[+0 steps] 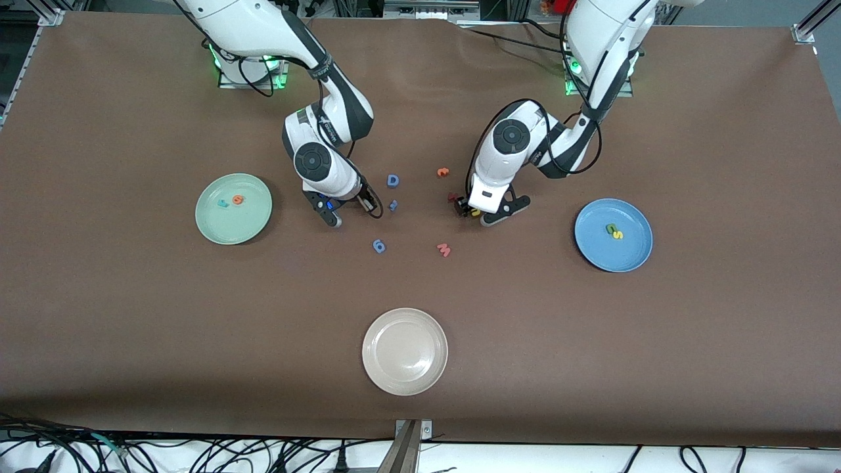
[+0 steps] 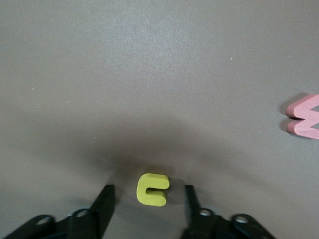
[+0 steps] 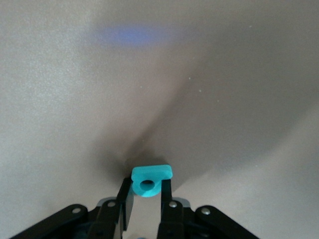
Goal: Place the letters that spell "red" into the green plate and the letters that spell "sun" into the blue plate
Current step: 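Place the teal b on the green plate while the left gripper places yellow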
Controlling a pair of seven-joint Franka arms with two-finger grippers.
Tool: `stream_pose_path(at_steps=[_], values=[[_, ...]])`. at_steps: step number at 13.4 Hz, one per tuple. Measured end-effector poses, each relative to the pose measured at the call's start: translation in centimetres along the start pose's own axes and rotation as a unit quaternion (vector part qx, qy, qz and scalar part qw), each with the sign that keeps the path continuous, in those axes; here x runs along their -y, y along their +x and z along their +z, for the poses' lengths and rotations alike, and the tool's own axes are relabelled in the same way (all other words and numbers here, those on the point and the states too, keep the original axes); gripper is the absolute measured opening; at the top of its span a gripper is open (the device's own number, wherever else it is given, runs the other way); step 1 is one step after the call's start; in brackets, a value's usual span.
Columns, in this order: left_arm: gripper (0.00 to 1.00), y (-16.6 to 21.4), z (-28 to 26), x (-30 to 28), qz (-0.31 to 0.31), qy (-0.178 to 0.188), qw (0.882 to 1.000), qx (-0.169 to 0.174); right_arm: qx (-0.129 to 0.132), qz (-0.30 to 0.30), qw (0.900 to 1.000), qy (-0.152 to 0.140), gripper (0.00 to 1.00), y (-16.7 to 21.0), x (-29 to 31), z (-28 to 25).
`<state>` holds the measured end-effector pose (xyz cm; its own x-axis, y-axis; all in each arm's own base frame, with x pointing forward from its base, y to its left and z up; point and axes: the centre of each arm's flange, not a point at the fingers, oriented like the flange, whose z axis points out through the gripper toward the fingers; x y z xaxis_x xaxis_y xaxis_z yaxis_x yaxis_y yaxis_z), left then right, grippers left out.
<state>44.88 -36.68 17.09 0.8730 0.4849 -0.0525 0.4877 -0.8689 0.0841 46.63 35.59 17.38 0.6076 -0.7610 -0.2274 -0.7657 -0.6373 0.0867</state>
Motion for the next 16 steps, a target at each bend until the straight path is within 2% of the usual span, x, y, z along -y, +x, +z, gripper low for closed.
stream_pose_path(at_steps=[1,3,6,9,12,14,16], values=[[0.47,0.0,-0.1,0.0,0.0,0.001,1.0,-0.004,-0.004,-0.001,1.0,-0.001,0.26,0.5,0.1,-0.5],[0.27,-0.2,-0.4,-0.3,-0.001,0.001,1.0,-0.013,-0.008,-0.009,1.0,-0.024,0.26,2.1,0.3,-3.0],[0.27,-0.3,-0.2,-0.3,-0.002,0.001,1.0,-0.013,0.006,-0.037,0.997,-0.069,0.26,6.1,-0.1,-9.7],[0.27,-0.1,-0.3,-0.3,-0.004,0.0,1.0,-0.014,0.022,-0.076,0.992,-0.097,0.26,12.9,-3.0,-13.7],[0.27,2.6,-2.2,0.5,0.001,0.019,1.0,-0.019,0.039,-0.112,0.986,-0.114,0.26,19.5,-6.8,-14.2],[0.27,6.1,-4.9,2.3,0.018,0.044,0.999,-0.017,0.049,-0.125,0.983,-0.125,0.26,21.4,-8.5,-12.9],[0.27,9.8,-7.4,4.9,0.042,0.066,0.997,-0.012,0.048,-0.126,0.982,-0.129,0.26,22.0,-9.6,-10.5]])
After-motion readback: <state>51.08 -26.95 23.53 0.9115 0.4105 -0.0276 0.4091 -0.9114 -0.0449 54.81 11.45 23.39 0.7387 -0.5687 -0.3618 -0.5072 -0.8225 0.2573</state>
